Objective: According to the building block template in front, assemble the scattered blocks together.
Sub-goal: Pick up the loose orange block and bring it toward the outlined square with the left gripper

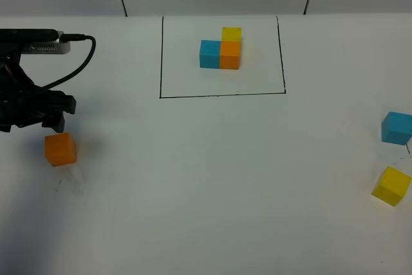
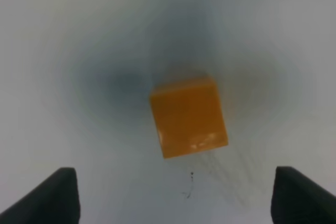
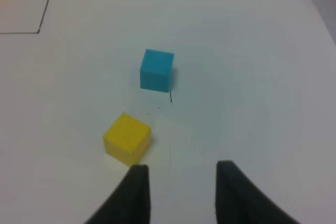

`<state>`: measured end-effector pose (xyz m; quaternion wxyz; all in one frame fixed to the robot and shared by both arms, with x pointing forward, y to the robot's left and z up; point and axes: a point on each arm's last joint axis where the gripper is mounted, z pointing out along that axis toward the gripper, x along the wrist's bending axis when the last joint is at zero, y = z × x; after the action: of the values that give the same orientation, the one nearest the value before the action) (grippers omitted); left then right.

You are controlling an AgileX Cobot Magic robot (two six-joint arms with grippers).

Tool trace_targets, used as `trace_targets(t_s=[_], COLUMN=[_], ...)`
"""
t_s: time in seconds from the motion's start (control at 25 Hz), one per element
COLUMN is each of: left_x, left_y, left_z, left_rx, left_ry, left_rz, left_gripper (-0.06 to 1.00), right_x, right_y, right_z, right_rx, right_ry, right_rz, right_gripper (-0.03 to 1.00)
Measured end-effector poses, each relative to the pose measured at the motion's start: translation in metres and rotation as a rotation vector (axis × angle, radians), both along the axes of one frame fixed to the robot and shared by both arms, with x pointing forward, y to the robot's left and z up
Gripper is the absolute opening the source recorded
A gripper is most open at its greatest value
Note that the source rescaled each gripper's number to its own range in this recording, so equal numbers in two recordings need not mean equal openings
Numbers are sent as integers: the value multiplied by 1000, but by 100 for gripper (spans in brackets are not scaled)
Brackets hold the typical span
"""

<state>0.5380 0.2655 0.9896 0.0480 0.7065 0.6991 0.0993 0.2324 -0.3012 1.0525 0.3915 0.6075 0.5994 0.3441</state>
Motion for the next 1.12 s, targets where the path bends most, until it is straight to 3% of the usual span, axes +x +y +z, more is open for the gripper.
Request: trace_targets(t_s=[0.52,0.96,1.12], left_x=[17,28,29], left_y=[-6,-8,-9], left_z=[-51,-84,-90], left_rx=[-22,-30,-30], left_ry=[94,94,103], left_rz=[16,14,15], left_gripper=[67,67,61], right_x=[0,0,0], right_y=[0,0,0], right_z=[0,0,0], right_rx=[0,0,0], right_ry=[0,0,0], right_rz=[0,0,0], right_gripper=[0,0,0])
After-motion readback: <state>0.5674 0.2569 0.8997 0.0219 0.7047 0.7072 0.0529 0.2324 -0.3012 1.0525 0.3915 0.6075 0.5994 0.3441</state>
